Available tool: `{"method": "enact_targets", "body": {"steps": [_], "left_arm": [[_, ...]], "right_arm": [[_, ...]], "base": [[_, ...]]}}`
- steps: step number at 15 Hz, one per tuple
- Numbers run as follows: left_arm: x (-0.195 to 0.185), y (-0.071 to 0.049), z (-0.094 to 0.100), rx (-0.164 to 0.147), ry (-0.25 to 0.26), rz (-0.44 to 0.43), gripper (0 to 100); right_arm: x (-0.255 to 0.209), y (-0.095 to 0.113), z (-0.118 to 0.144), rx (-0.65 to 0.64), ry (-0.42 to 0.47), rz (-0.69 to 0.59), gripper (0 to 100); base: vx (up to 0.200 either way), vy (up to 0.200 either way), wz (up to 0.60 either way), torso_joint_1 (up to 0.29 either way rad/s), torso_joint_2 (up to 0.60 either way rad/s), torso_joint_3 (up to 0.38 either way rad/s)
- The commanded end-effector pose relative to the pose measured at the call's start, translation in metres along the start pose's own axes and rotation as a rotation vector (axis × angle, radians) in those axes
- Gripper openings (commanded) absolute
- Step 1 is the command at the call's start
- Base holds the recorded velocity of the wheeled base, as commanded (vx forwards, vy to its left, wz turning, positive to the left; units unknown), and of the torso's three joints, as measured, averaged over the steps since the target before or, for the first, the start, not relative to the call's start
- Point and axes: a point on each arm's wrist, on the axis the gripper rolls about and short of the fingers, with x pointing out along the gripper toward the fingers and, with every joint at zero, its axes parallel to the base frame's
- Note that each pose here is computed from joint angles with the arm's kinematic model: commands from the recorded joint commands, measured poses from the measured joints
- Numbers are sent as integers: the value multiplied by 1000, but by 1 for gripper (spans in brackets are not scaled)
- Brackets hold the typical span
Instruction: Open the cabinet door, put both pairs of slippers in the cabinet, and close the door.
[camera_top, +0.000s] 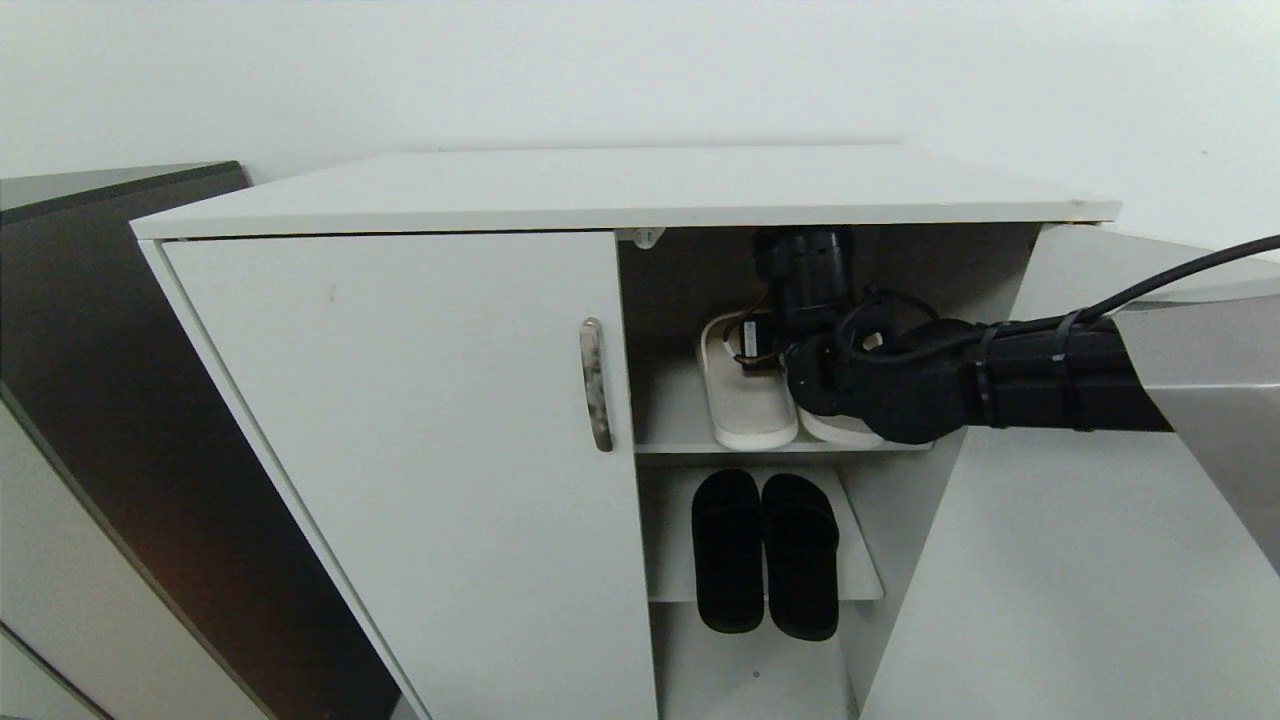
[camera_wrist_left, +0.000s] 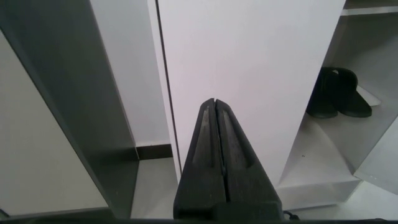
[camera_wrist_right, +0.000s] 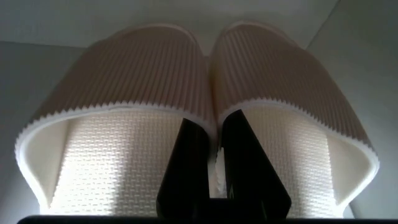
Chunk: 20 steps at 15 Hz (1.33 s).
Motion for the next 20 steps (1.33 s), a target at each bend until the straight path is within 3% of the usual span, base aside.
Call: {"method": "enact_targets", "body": {"steps": [1,20], "left_arm": [[0,0,0,1,0,0,0],[0,0,0,-1,0,0,0]], "right_arm": [[11,3,-8,-8,11,-9,0],[15,6,-17,-9,28,-4,0]], "base": [[0,0,0,0,0,0],[0,0,0,0,0,0]]}}
